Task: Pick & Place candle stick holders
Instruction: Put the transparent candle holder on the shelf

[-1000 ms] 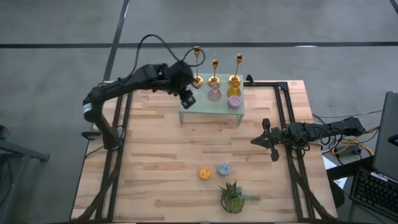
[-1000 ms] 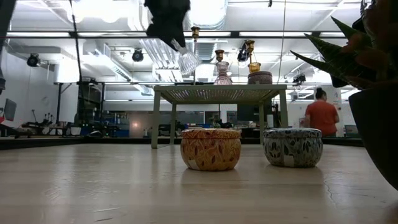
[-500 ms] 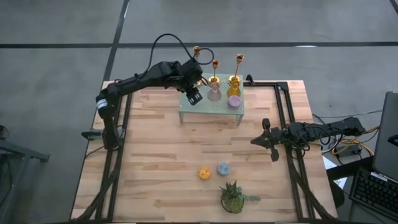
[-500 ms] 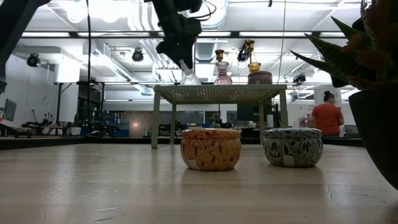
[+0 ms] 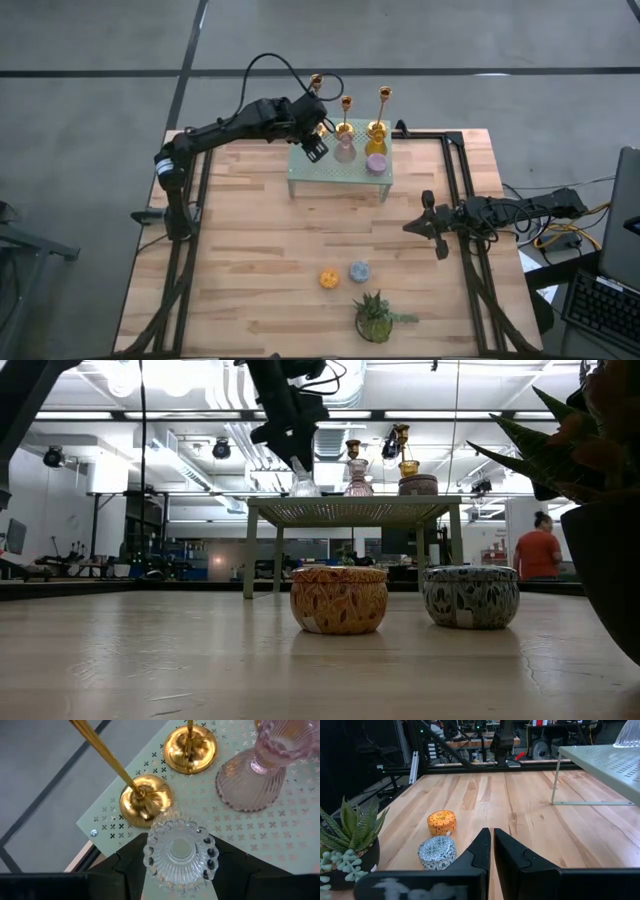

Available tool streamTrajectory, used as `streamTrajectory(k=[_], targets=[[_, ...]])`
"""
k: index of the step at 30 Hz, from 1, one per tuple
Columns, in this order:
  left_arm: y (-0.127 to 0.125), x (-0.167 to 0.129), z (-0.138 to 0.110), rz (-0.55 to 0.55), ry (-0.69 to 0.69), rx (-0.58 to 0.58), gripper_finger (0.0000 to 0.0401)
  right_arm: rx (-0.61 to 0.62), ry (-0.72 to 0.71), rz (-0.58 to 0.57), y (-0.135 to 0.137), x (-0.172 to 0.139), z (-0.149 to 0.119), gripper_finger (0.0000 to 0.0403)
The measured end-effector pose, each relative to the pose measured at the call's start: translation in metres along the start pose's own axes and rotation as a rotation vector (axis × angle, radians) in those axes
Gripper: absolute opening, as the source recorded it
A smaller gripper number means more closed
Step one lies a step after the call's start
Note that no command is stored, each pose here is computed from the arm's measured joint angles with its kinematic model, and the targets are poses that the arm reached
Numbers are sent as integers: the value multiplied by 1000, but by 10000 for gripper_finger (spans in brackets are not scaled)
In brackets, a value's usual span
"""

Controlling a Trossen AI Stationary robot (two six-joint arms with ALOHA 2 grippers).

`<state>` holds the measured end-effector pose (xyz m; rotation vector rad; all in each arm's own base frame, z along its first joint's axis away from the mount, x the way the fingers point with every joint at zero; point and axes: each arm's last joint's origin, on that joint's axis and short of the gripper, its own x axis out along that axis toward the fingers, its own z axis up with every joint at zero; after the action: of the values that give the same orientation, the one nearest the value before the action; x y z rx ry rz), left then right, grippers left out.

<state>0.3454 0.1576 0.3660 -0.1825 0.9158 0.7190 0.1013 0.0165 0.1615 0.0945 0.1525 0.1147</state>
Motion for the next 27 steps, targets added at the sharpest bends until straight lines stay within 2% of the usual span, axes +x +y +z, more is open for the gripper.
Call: streamTrajectory(k=[16,27], targets=[[-4,18,-6,28,-14,-13,189,0,0,0,0,0,0,18],[-8,10,-7,16,-27,1,261,0,0,0,0,0,0,18]])
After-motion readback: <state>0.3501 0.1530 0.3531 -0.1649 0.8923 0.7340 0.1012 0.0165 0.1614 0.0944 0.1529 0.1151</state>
